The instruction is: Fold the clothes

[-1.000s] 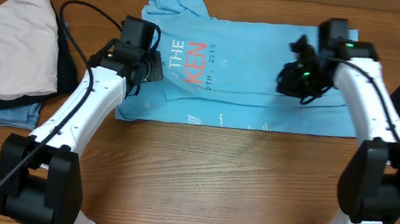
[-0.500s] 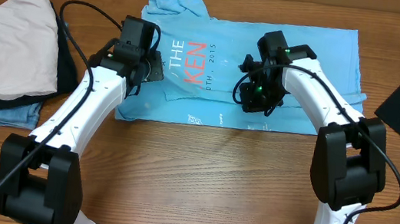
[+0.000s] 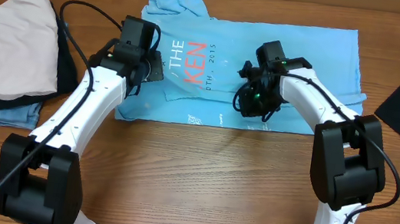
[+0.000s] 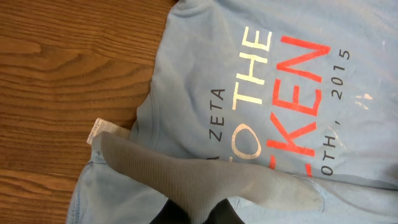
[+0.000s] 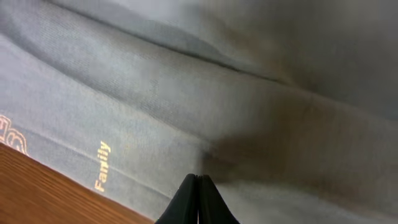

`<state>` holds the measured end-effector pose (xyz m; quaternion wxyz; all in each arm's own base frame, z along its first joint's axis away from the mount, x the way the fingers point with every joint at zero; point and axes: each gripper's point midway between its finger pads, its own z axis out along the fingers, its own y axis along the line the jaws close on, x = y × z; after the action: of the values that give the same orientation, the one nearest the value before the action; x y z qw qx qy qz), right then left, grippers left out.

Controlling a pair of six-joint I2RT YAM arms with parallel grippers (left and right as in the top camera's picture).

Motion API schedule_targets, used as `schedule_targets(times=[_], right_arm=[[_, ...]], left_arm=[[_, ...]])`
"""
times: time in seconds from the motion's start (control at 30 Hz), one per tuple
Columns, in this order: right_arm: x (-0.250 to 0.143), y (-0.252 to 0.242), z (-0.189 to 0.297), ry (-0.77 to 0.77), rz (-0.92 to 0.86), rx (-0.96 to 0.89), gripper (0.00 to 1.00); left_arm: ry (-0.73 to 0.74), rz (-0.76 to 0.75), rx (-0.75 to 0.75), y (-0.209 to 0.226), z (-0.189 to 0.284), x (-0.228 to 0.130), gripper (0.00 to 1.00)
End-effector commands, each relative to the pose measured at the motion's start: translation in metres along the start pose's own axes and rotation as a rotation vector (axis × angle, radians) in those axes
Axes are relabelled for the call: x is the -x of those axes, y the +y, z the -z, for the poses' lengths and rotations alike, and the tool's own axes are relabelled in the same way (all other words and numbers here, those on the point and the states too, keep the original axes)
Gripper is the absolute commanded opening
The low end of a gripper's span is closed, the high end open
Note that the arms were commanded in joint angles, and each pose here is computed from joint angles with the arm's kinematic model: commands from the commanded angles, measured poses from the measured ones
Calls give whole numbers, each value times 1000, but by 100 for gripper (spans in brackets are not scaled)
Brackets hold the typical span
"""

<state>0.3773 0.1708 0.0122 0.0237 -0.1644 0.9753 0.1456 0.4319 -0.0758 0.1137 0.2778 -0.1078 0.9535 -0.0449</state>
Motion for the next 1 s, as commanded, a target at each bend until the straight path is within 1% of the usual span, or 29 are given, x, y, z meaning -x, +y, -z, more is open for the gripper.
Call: schedule_targets(times=[0.0,0.6,0.8,0.97], right_arm=[[3,0,-1,-15,1,0,4],[2,-1,-2,-9,-20,-1,4],[-7,-9,-14,-5,-34,-26,4],[-1,-9,-14,-27,-45,-26,4]], left_arm=[[-8,-16,-11,-3,-1,6,7],[-12,-15,-12,-3,-1,8,6],[-9,-15,-10,-3,-1,7,7],[-9,-15,-10,-3,-1,7,7]])
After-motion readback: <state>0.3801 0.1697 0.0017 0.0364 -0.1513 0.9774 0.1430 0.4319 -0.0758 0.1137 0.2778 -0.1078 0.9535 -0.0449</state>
